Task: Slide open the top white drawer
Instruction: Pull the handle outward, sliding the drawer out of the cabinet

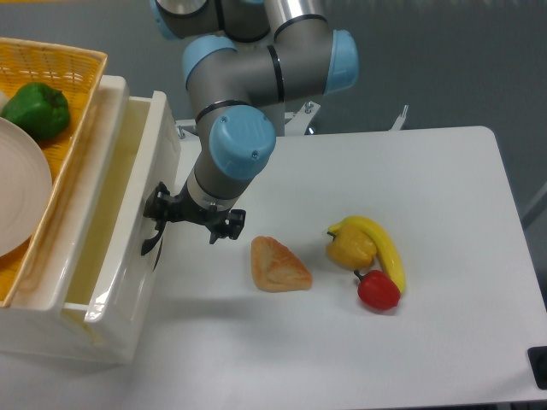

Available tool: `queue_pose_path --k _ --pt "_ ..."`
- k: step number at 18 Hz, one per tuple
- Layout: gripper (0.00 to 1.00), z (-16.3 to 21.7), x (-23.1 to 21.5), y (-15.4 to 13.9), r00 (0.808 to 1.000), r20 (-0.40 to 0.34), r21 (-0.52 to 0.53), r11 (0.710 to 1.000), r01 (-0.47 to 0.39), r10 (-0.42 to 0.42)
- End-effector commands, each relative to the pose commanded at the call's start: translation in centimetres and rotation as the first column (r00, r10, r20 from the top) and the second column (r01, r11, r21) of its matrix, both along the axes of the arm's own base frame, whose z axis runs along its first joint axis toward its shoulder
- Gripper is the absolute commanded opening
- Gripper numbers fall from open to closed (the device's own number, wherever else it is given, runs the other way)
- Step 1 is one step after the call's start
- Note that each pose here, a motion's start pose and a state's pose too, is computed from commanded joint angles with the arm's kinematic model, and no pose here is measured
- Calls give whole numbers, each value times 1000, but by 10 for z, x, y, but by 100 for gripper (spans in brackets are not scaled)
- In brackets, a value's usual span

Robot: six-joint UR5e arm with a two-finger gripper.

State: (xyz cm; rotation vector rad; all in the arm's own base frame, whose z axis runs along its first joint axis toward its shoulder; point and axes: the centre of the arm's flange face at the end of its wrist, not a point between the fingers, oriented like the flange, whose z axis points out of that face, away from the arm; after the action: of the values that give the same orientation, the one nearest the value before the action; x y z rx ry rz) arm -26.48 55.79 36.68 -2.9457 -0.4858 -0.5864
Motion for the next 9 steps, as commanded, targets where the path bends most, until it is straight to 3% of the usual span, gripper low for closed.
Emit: queue_pose_path --k 5,9 --pt "100 1 -4 -2 1000 -3 5 1000 0 0" --pt "100 0 -7 -6 999 -48 -34 999 11 -12"
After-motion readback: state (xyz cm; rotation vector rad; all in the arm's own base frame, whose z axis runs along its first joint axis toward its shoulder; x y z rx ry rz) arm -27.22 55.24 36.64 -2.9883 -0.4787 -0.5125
